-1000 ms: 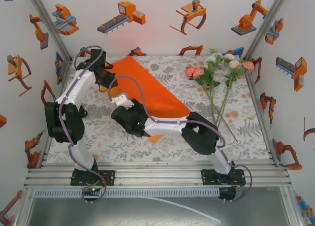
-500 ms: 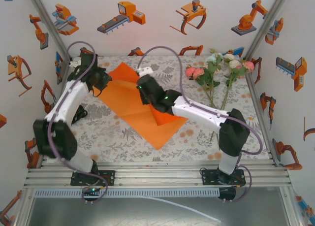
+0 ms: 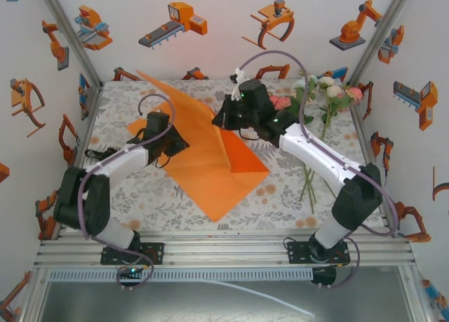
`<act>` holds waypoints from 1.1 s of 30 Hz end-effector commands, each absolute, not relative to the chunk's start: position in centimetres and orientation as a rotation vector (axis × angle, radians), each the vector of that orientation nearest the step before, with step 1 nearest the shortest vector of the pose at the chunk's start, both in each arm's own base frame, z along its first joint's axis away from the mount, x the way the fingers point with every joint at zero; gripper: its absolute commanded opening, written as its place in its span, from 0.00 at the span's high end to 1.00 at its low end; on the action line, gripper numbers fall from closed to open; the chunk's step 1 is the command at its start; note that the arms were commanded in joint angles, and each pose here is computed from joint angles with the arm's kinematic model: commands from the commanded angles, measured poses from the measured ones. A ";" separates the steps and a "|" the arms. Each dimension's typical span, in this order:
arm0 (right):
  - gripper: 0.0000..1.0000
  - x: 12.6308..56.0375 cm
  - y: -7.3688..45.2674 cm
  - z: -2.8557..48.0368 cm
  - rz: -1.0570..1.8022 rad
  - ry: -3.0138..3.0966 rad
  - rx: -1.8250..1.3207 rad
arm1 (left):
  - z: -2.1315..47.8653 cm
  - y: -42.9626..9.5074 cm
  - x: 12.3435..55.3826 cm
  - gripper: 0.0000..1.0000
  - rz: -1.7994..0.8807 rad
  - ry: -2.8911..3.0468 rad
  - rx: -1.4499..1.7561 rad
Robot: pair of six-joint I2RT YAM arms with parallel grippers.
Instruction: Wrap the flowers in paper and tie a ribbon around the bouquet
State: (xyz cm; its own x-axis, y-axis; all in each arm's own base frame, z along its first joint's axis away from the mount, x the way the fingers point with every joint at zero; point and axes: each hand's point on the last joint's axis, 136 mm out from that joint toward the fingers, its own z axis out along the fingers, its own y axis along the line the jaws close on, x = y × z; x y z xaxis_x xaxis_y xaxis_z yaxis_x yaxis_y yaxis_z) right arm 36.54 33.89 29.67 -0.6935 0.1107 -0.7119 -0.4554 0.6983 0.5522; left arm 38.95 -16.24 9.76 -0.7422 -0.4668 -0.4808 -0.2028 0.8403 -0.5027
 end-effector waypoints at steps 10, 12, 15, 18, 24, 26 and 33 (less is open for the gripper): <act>1.00 37.8 26.1 29.0 1.003 2.142 -0.011 | 1.9 -10.7 37.4 0.74 -0.279 2.608 -0.755; 1.00 37.8 24.6 28.1 0.979 2.156 0.020 | 1.3 -9.5 37.2 0.75 -0.232 2.623 -0.788; 1.00 37.5 22.1 26.8 0.934 2.176 0.069 | 0.6 -7.5 37.6 0.76 -0.175 2.632 -0.843; 1.00 36.6 19.1 25.3 0.864 2.199 0.123 | 0.5 -5.1 38.9 0.76 -0.124 2.607 -0.905; 1.00 31.4 16.8 18.9 0.850 2.341 0.193 | 4.2 -2.7 47.1 0.77 -0.176 2.473 -0.833; 1.00 28.7 17.1 15.8 0.894 2.379 0.220 | 6.0 -3.2 50.6 0.73 -0.226 2.413 -0.776; 0.51 22.8 16.2 12.3 0.834 2.423 0.181 | 12.5 -6.7 55.4 0.58 -0.467 2.322 -0.633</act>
State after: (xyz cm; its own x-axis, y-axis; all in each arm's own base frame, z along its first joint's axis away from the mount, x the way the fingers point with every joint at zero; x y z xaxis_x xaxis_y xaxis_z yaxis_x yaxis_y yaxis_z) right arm 22.32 17.03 10.08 -0.8777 0.2543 -0.4060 -0.0489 0.7955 0.6039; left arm 55.42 -4.79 8.98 -0.6289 -0.5924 -0.5035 -0.4094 0.8029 -0.4333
